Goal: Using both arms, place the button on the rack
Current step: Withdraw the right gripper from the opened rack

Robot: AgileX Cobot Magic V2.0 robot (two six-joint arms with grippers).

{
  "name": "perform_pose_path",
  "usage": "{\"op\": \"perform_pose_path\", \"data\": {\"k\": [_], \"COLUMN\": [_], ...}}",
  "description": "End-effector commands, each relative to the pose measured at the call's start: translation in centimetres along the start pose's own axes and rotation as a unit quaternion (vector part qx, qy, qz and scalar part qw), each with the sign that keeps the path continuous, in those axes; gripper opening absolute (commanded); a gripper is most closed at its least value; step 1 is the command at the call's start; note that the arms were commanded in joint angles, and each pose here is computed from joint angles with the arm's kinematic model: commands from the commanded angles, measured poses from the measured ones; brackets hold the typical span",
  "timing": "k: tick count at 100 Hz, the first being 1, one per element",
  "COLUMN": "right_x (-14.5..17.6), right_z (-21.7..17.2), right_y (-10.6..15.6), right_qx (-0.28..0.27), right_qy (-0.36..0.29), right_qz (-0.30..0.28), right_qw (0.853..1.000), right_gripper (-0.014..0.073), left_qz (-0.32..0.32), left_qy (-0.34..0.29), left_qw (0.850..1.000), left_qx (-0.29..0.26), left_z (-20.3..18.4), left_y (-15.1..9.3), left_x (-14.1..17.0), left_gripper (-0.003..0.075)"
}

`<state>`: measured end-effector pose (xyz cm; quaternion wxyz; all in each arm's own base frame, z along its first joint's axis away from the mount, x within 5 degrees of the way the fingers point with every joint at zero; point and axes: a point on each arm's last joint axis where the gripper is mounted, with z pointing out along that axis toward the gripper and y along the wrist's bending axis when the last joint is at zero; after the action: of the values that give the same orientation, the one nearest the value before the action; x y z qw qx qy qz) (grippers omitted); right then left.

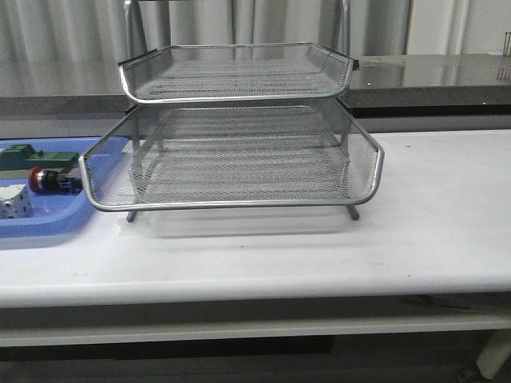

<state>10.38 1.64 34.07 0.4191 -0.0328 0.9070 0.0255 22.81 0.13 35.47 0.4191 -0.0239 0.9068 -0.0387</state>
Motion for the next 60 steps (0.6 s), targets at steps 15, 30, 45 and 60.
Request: {"op": "perform_pose_path", "data": {"k": [15, 30, 45, 60], "right_x": [-1.0, -1.0, -1.0, -1.0], "right_z": [-0.6, -0.6, -0.6, -0.6], "right_y": [-0.1, -0.1, -0.1, -0.1], "right_qx": [0.003, 0.003, 0.003, 0.003], "right_qy": [-0.041, -0.041, -0.041, -0.041], "right_qz": [-0.003, -0.003, -0.003, -0.003], "right_qw": [0.999, 0.999, 0.999, 0.999], "right_gripper": [-0.0068, -0.0068, -0.0068, -0.0068], "left_qz": [0.048, 0.059, 0.059, 0.059], "left_qy": [0.022, 0.049, 0.06, 0.061], "left_qw": [0.999, 0.997, 0.996, 0.996], "left_qx": [0.009, 0.012, 0.012, 0.012], "left_z": [1.0, 1.7, 2.1, 2.1], "left_y": [-0.4, -0.4, -0.4, -0.4], "left_x": [-3.0, -3.0, -2.9, -2.8], "left_gripper": [-0.0021, -0.002, -0.0018, 0.007]}}
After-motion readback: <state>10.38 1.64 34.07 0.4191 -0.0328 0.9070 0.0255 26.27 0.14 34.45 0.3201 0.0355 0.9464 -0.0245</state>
